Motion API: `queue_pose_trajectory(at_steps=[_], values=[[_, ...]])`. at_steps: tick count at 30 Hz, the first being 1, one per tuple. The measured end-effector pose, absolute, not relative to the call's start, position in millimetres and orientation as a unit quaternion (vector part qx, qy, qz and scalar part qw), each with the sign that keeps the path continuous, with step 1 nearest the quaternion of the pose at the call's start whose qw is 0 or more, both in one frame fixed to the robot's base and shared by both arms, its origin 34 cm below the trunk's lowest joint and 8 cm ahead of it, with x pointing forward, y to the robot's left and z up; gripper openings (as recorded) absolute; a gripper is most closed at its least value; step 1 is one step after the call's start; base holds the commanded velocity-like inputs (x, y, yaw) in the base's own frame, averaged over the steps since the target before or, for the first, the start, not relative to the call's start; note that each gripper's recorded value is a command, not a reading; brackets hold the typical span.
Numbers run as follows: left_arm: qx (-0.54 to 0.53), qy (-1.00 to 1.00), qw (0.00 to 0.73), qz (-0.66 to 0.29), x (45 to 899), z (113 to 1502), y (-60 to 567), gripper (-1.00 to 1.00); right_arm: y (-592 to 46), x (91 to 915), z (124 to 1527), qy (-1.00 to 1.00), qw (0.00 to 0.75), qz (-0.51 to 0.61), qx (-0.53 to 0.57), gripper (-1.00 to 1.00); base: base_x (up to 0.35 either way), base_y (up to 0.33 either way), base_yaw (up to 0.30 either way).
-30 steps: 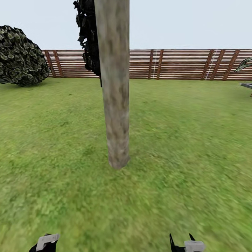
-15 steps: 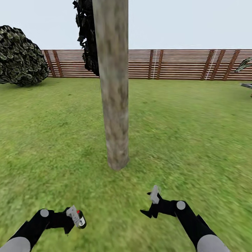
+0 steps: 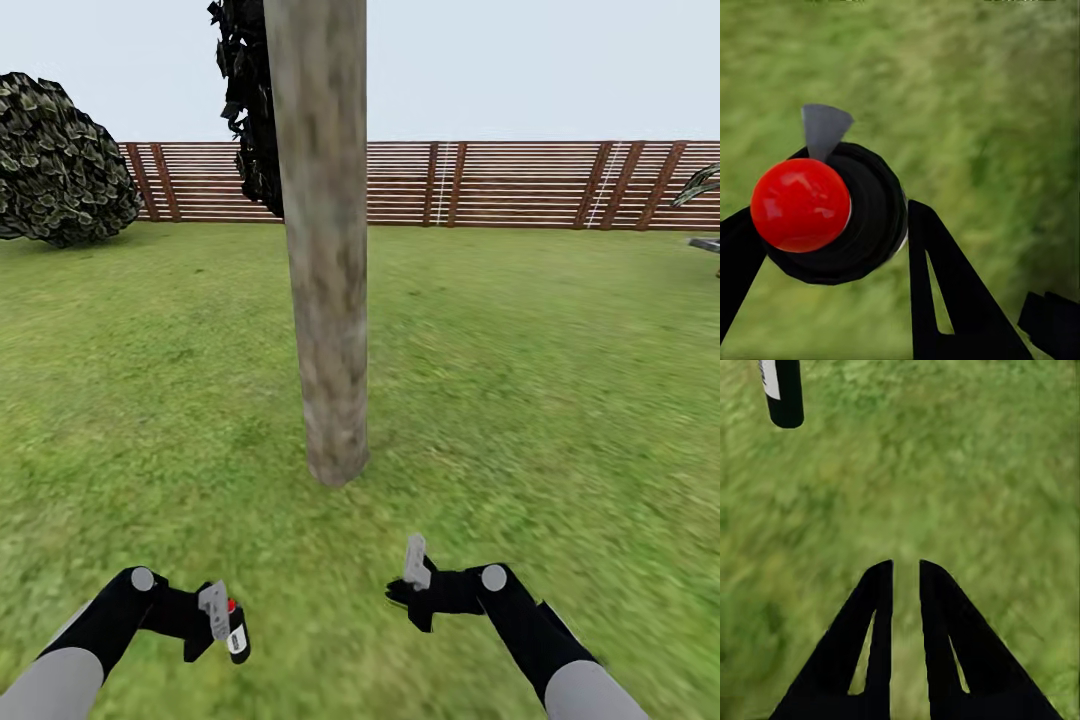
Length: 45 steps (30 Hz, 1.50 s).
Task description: In the garden, pick up the pesticide atomizer on the floor and spray pesticide onto both trees until each tree trunk is fully covered.
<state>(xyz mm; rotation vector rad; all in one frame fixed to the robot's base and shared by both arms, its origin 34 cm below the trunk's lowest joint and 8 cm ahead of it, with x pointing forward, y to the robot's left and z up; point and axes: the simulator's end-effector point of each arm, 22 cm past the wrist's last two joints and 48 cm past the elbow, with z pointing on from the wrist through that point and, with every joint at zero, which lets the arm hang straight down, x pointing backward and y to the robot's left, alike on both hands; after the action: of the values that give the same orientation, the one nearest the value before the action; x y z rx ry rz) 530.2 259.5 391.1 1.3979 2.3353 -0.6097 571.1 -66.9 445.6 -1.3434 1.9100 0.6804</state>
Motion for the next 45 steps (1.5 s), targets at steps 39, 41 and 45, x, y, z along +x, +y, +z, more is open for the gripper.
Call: queue_pose_trajectory(at_steps=[39, 41, 45], values=[[0.598, 0.732, 0.187, -0.267, 517.9, 403.0, 89.4, -1.00, 20.2, 546.3, 464.8, 0.680, 0.348, 0.293, -0.575, -1.00, 0.000, 0.000, 0.000], [0.598, 0.730, 0.190, -0.271, 518.0, 404.9, 83.0, -1.00, 20.0, 546.7, 464.9, 0.680, 0.348, 0.292, -0.575, -1.00, 0.000, 0.000, 0.000], [0.598, 0.726, 0.194, -0.277, 517.3, 407.5, 72.6, -1.00, 19.9, 546.8, 464.8, 0.680, 0.348, 0.292, -0.575, -1.00, 0.000, 0.000, 0.000]])
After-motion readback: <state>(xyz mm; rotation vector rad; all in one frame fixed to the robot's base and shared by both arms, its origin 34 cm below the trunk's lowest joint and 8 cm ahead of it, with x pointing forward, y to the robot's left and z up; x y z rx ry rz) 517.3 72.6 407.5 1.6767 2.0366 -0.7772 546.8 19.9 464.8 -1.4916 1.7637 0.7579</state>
